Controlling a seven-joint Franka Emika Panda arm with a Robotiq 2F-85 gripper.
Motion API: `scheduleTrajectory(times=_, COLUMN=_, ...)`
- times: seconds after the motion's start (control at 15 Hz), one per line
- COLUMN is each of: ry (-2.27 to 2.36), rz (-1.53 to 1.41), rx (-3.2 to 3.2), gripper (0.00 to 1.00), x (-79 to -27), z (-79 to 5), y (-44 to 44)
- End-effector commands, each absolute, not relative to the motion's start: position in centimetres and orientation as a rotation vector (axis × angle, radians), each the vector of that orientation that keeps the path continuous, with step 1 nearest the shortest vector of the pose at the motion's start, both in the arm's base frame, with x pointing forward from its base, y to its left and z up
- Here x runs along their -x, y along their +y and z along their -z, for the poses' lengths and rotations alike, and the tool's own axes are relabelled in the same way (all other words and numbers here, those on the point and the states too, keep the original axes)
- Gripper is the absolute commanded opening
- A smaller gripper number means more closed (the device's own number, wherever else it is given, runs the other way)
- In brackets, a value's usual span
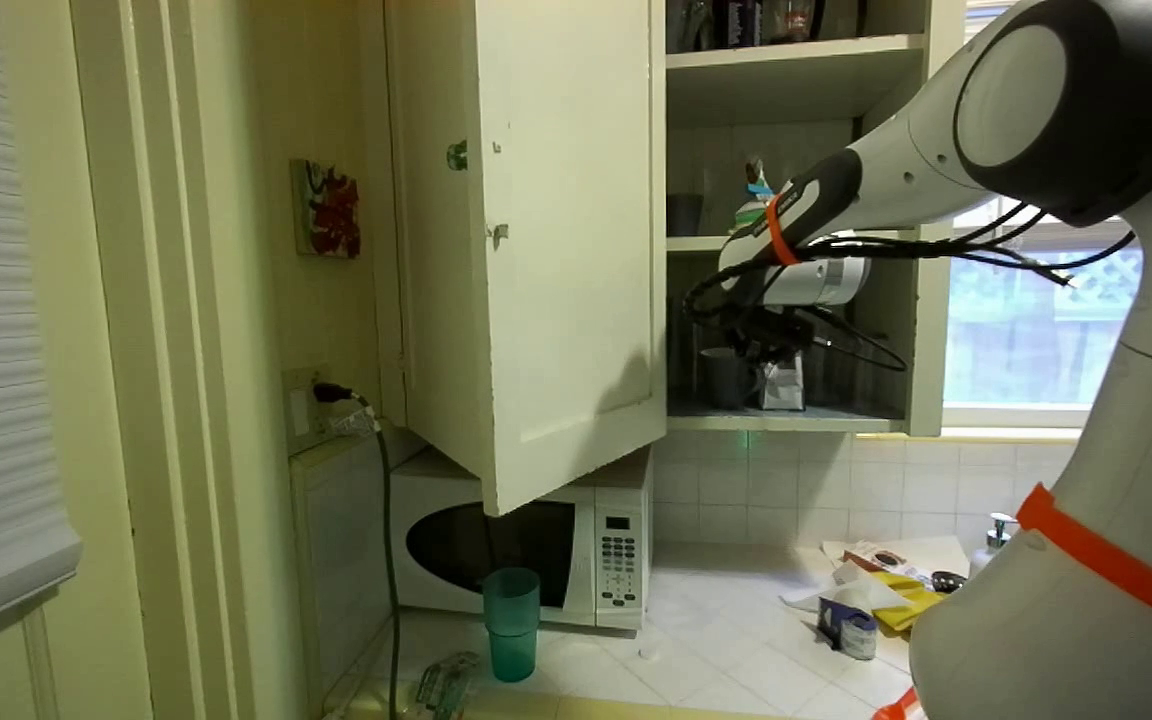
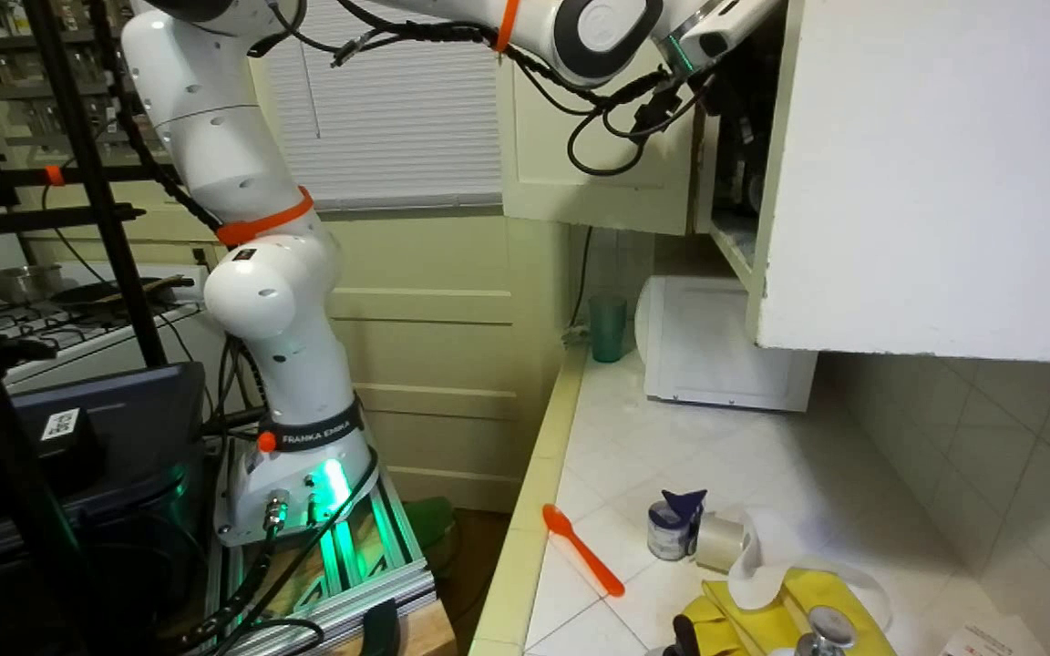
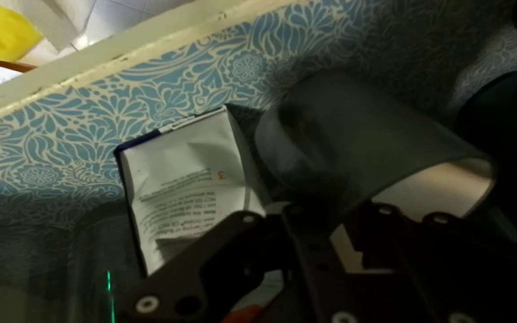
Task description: Remove the mug from the bottom shelf and put it on the counter
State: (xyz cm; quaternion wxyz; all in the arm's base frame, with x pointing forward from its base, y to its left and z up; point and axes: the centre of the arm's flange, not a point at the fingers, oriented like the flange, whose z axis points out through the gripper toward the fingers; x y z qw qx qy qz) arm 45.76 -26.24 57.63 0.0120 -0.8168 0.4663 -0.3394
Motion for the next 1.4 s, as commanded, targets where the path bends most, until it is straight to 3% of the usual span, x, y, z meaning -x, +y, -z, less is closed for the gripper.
scheduleTrajectory(times=0.0, ry=1.487, rz=1.008, rx=2.552, gripper=0.18, x=-46.7, z=-57.9, y=-26.5)
scheduleTrajectory(times=0.13, ry=1.488, rz=1.005, rx=2.556, gripper=0.23, x=-46.9, z=-57.9, y=-26.6)
scheduleTrajectory(times=0.33, ry=1.492, rz=0.987, rx=2.567, gripper=0.23, x=-47.3, z=-57.8, y=-26.8)
scheduleTrajectory(times=0.53, ry=1.484, rz=0.935, rx=2.566, gripper=0.0, x=-47.3, z=-58.2, y=-26.8)
scheduleTrajectory(times=1.33, ry=1.468, rz=0.782, rx=2.56, gripper=0.02, x=-46.0, z=-58.7, y=-25.4)
